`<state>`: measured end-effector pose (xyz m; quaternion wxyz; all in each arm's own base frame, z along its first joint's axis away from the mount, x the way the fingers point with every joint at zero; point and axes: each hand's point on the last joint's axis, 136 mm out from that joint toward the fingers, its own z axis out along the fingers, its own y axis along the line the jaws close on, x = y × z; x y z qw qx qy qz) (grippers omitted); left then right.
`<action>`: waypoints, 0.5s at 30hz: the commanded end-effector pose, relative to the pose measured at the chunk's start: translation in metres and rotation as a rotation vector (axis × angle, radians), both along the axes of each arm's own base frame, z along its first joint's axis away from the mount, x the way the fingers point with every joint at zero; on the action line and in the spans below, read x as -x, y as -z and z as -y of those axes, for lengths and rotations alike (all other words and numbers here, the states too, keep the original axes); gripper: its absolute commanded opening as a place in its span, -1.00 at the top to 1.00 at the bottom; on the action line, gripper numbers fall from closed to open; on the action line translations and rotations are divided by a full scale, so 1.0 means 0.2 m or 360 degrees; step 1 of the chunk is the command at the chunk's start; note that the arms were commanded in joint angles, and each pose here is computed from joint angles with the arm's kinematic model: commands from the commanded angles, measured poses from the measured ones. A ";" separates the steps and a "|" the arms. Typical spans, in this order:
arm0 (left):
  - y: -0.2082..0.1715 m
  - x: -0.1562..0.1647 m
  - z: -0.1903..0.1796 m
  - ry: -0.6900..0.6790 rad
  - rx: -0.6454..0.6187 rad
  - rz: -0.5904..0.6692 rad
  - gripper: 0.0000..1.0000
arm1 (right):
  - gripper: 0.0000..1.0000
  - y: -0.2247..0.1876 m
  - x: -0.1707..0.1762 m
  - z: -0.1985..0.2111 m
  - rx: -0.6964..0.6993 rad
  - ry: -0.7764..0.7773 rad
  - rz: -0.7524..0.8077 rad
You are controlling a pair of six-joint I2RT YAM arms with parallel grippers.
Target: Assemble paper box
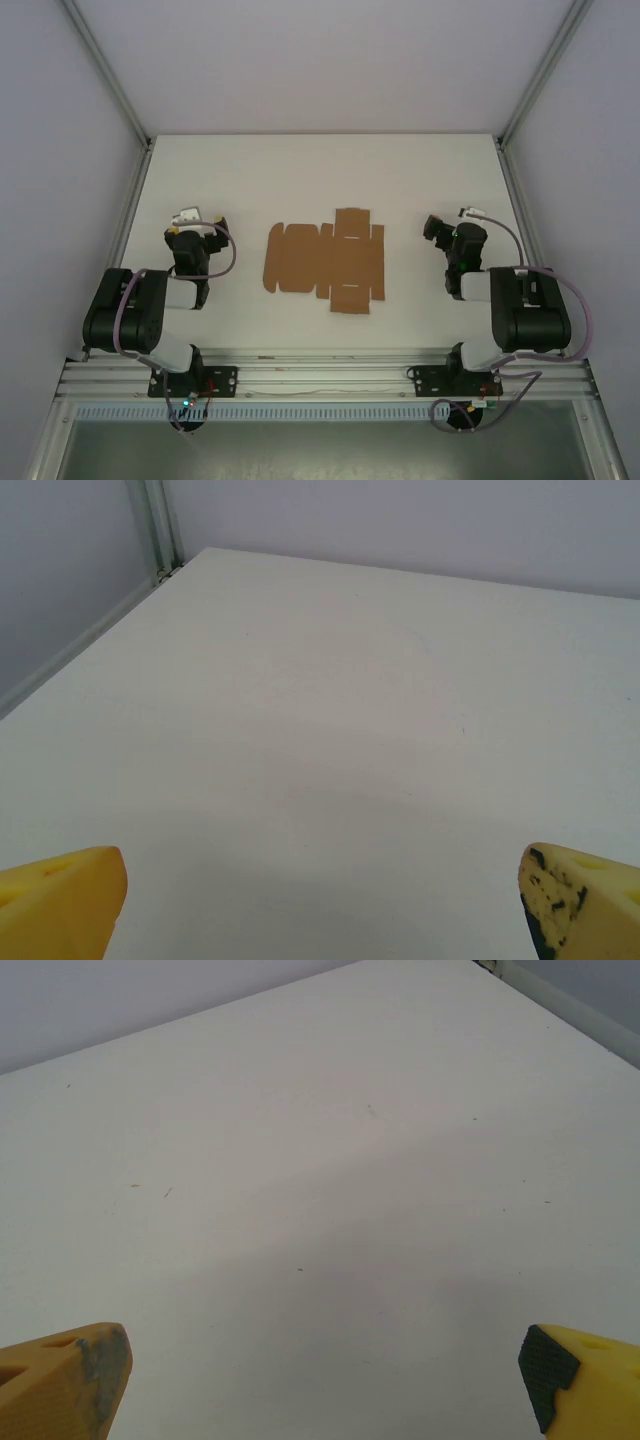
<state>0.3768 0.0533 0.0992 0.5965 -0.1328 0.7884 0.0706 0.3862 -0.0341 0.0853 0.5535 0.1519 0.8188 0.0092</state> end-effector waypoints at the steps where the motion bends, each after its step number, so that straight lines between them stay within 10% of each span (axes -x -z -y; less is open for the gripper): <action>1: -0.04 -0.02 -0.01 -0.0013 -0.0029 0.0019 -1.00 | -0.99 -0.06 -0.02 0.02 0.0018 0.0037 0.0057; 15: -0.03 -0.04 0.05 0.0093 -0.0042 -0.0007 -1.00 | -0.99 -0.06 -0.02 0.03 0.0019 0.0040 0.0054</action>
